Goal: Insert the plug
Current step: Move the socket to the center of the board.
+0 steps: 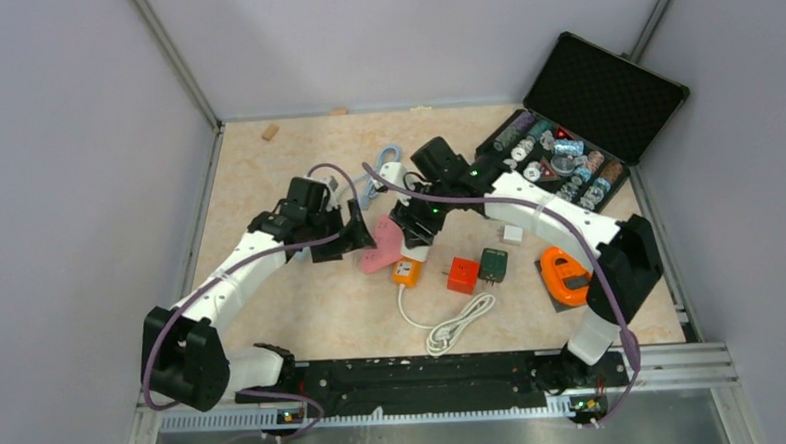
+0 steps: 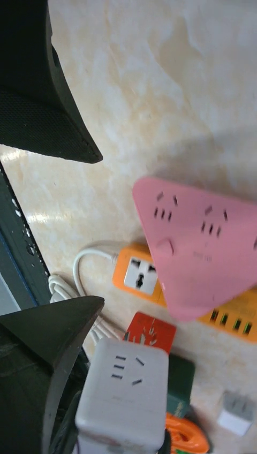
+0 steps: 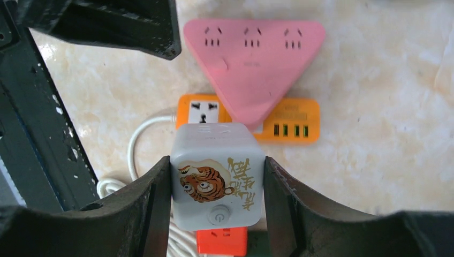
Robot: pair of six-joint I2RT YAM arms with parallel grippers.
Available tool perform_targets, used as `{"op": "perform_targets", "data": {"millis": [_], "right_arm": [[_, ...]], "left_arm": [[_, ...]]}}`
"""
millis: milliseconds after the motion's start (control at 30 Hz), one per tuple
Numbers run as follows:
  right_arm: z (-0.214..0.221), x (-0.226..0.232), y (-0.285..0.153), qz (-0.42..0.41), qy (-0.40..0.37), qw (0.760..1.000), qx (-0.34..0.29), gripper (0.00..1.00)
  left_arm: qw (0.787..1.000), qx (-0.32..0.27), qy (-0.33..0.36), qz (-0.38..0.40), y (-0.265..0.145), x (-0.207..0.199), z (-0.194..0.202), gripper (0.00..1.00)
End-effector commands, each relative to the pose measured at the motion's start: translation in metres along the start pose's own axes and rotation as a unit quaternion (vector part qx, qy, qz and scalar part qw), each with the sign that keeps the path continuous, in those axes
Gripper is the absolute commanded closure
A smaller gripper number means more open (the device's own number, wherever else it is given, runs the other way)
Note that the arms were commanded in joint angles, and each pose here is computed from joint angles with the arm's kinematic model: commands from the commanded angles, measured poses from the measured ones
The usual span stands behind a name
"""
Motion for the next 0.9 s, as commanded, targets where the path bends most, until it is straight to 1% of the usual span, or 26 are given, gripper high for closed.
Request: {"op": "perform_targets", "data": {"millis": [0, 133, 167, 233, 367, 567, 733, 867], "right_arm": [[-0.033, 0.024, 0.013, -0.026, -0.058, 0.998, 0.0, 1.0], [-0.038, 0.038, 0.036, -0.032, -0.086, 0.995, 0.03, 1.0], [-0.036, 0.04, 0.044, -0.034, -0.088, 0.995, 0.043, 1.0], [-0.035, 0.045, 0.053, -0.033, -0.098, 0.993, 0.055, 1.0], [-0.033, 0.044, 0.064, -0.016, -0.108, 0.992, 0.071, 1.0], [-0.029, 0.035, 0.062, 0.015, -0.111, 0.99, 0.091, 1.0], [-0.038, 0.034, 0.056, 0.029, -0.112, 0.991, 0.067, 1.0], [-0.036, 0.032, 0.059, 0.033, -0.114, 0.991, 0.066, 1.0]], "left_arm": [[0.998, -0.021, -0.05, -0.038, -0.018, 0.032, 0.0, 0.07], [0.988, -0.033, -0.1, -0.113, -0.037, 0.071, 0.003, 0.05], [0.985, -0.037, -0.109, -0.129, -0.042, 0.079, 0.004, 0.03], [0.981, -0.048, -0.118, -0.149, -0.048, 0.09, 0.006, 0.01], [0.98, -0.072, -0.113, -0.148, -0.057, 0.091, 0.006, 0.01], [0.981, -0.047, -0.121, -0.141, -0.046, 0.094, 0.017, 0.01], [0.982, -0.041, -0.125, -0.132, -0.04, 0.094, 0.023, 0.01], [0.983, -0.033, -0.128, -0.124, -0.036, 0.093, 0.027, 0.01]]}}
Point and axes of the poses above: each gripper's point midway between its finger pads, its own y axis out along the fingers, its own x axis along the line the jaws close on, z = x × y, the point moved 3 cm from there along -y, back along the fingers, and after that the axes turned 11 degrees about y, right-handed, at the moved point
